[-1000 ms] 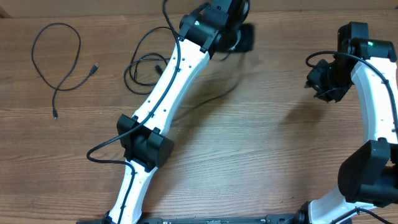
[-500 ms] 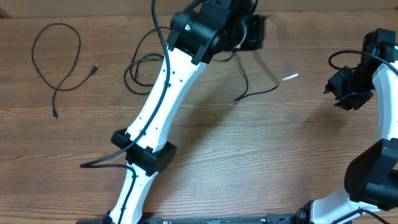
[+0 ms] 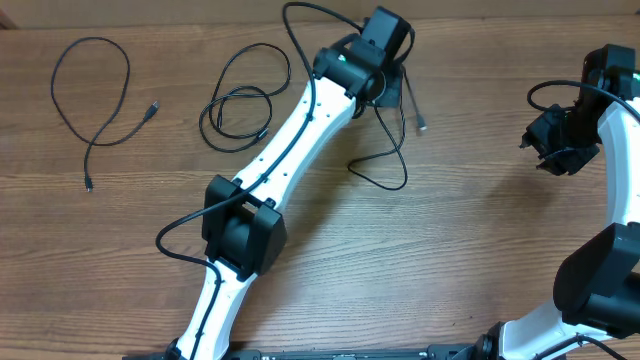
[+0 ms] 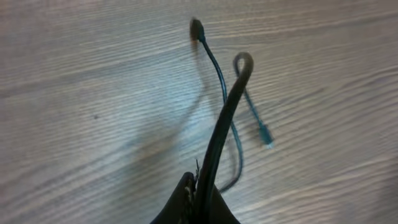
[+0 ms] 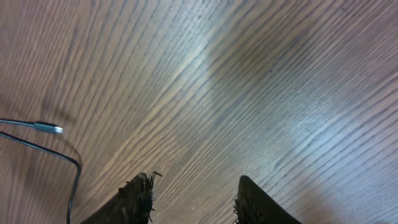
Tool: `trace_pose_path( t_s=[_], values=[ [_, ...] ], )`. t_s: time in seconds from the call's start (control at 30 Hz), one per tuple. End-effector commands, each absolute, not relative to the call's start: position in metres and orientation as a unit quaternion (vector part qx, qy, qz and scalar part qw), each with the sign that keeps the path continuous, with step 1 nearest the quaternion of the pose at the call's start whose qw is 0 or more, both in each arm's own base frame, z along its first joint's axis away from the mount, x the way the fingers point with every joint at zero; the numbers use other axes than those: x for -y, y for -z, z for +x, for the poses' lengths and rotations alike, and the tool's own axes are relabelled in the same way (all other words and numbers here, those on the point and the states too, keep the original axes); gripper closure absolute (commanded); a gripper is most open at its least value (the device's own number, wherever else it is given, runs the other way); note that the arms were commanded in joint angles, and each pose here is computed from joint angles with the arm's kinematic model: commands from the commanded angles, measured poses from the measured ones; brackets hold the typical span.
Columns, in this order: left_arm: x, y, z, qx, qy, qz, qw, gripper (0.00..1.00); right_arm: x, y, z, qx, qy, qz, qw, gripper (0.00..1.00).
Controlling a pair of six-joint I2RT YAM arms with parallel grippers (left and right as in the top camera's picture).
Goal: Untangle cables
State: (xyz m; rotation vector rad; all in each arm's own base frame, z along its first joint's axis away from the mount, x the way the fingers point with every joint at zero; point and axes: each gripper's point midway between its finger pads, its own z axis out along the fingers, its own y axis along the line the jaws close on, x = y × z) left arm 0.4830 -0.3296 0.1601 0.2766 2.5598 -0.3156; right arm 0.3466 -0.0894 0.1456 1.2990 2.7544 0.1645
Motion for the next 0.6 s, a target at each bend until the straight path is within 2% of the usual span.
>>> trace_pose_path(
  t_s=[0.0, 0.2, 0.43, 0.57],
  values=[
    [0.317, -0.149, 0.496, -0.939, 0.024, 0.132, 0.316, 0.96, 0.089, -0.147, 0.348, -0.904, -0.052, 0.422, 0.051, 0.57],
    [0.364, -0.131, 0.496, -0.921, 0.128, 0.169, 0.326, 0.96, 0.089, -0.147, 0.350, -0.904, -0.052, 0.422, 0.054, 0.54],
    [0.365, -0.088, 0.495, -0.928, 0.148, 0.123, 0.321, 0.95, 0.089, -0.147, 0.350, -0.904, -0.052, 0.422, 0.054, 0.53],
    [0.369, -0.076, 0.494, -0.927, 0.171, 0.094, 0.319, 0.87, 0.088, -0.147, 0.348, -0.904, -0.052, 0.422, 0.050, 0.53]
  ],
)
